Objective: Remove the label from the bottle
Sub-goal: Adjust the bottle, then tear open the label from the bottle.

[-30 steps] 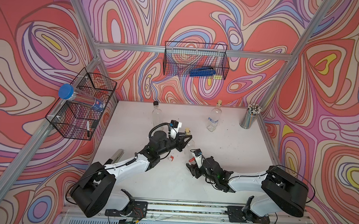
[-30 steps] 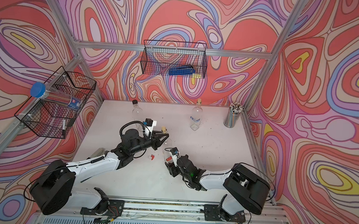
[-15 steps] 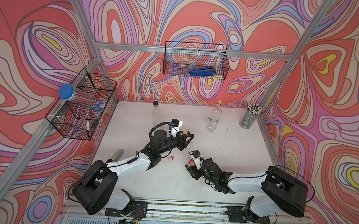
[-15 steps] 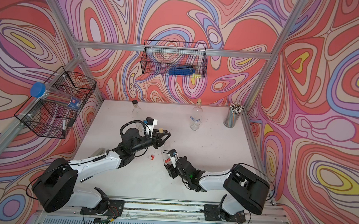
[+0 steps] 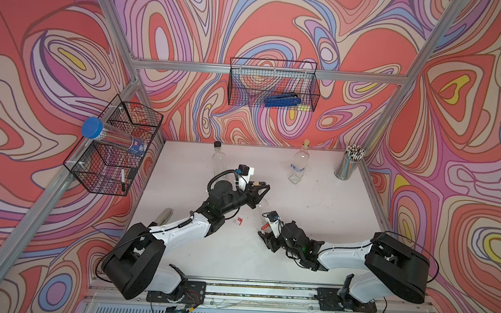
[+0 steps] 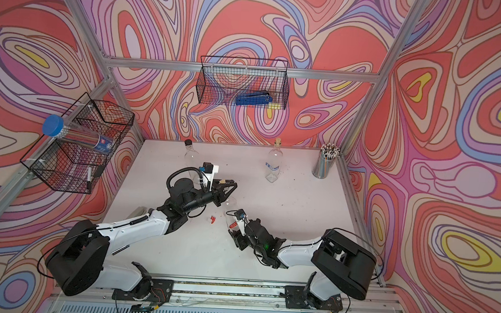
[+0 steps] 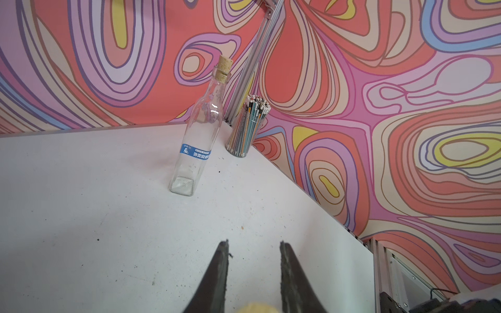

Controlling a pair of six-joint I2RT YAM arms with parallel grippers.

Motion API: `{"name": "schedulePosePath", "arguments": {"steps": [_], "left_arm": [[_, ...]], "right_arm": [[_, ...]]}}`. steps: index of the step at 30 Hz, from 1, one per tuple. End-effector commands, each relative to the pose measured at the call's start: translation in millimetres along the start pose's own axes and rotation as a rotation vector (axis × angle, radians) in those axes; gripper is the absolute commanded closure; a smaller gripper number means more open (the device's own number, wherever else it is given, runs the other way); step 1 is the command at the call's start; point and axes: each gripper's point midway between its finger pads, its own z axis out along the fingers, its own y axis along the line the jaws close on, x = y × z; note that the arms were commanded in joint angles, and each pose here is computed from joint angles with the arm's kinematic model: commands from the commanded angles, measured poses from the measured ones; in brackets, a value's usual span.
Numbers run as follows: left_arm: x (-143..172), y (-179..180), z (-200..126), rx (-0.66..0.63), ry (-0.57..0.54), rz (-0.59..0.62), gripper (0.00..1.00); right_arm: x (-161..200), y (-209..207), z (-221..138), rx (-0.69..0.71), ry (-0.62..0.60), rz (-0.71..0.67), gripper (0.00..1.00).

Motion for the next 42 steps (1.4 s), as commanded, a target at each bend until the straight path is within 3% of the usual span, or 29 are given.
{"name": "schedulePosePath", "arguments": {"steps": [1, 4, 11, 12, 20, 32, 37, 42], "left_arm": [[-15.6, -17.1, 4.9, 0.067, -0.036, 0.005, 0.93], [-15.0, -16.5, 4.5, 0.063, -0.034, 0.002, 1.00], [-13.5, -16.0, 3.8, 0.058, -0.025, 0.000, 1.00], [-13.7, -16.0, 3.5, 0.057, -0.025, -0.001, 1.00], [-12.4, -12.9, 1.4, 0.030, -0.013, 0.003, 1.00], [-9.7, 7.1, 4.5, -0.085, 0.020, -0.011, 1.00], [-9.9, 14.9, 6.9, -0.127, 0.031, -0.023, 1.00], [-11.3, 22.1, 8.6, -0.174, 0.047, -0.038, 1.00]], "right_arm": [[-6.9, 6.3, 0.7, -0.020, -0.025, -0.018, 1.00], [-7.9, 6.6, 0.3, -0.021, -0.026, -0.019, 1.00], [-11.5, 5.9, -0.1, -0.013, -0.022, -0.010, 1.00], [-12.2, 5.5, 0.1, -0.010, -0.019, -0.006, 0.96], [-13.4, 3.6, -0.8, 0.008, 0.011, 0.016, 0.38], [-8.7, 1.3, -22.7, 0.007, 0.064, 0.049, 0.20], [-8.8, -0.3, -37.1, 0.014, 0.090, 0.065, 0.02], [-19.7, -0.5, -50.4, 0.021, 0.092, 0.078, 0.02]]}}
